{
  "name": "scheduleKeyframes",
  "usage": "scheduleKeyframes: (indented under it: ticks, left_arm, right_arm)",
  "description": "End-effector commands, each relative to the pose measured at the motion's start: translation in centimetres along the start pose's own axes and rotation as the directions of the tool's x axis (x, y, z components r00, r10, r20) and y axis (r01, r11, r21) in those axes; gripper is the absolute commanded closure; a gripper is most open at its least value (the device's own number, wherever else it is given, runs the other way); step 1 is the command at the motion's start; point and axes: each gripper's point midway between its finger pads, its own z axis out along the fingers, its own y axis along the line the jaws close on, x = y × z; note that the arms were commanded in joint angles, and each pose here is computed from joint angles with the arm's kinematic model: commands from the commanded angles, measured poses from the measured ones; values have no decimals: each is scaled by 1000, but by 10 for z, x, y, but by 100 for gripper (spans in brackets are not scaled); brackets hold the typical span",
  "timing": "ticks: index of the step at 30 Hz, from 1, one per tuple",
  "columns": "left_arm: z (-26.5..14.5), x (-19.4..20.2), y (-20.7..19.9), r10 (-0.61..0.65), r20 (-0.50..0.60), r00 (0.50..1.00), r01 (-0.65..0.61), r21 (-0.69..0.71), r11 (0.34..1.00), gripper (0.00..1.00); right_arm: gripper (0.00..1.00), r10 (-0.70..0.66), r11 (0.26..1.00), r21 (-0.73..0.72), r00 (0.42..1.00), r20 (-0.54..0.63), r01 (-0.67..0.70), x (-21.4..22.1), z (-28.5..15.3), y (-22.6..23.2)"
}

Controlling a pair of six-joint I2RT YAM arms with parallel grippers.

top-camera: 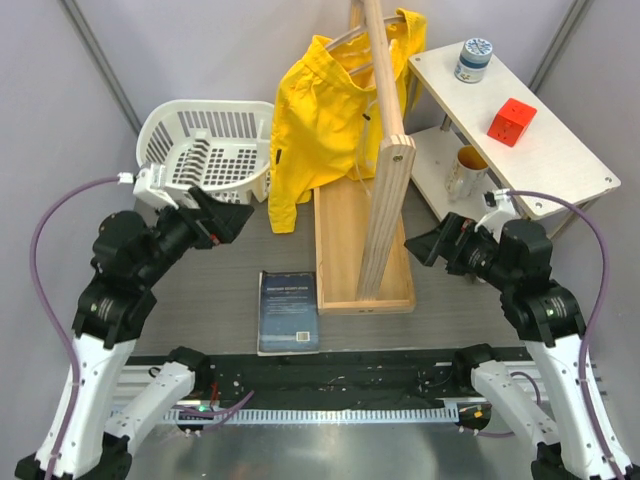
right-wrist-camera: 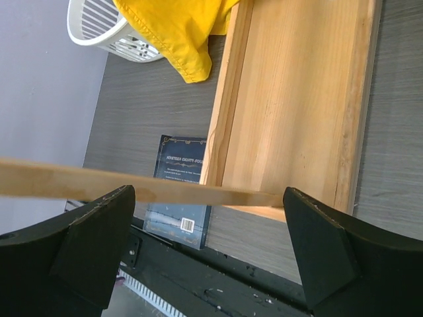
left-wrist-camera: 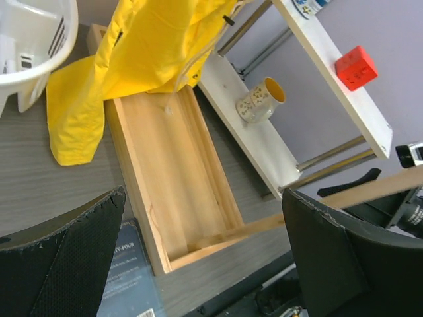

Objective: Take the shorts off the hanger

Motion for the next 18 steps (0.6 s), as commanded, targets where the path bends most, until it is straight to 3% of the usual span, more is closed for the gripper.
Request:
scheduleKeyframes:
  ticks: [1,6,11,18]
  left_arm:
    - [22,-49,-15,130,131,983,-133,13,991,0]
    - [61,-67,-11,140,131,981,-138,-26,990,0]
    - [83,-85,-7,161,153,975,-151,-71,986,1]
    - [120,-89,1,261,71,963,-254,-102,962,3]
  right_arm:
    - [0,-48,998,-45,999,16,48,-21,15,13]
    - [0,-5,1000,-29,999,-32,4,-23,36,9]
    - [0,-19,1000,13,999,-35,20,-29,29,8]
    - [0,-17,996,84,997,-70,23,-37,21,6]
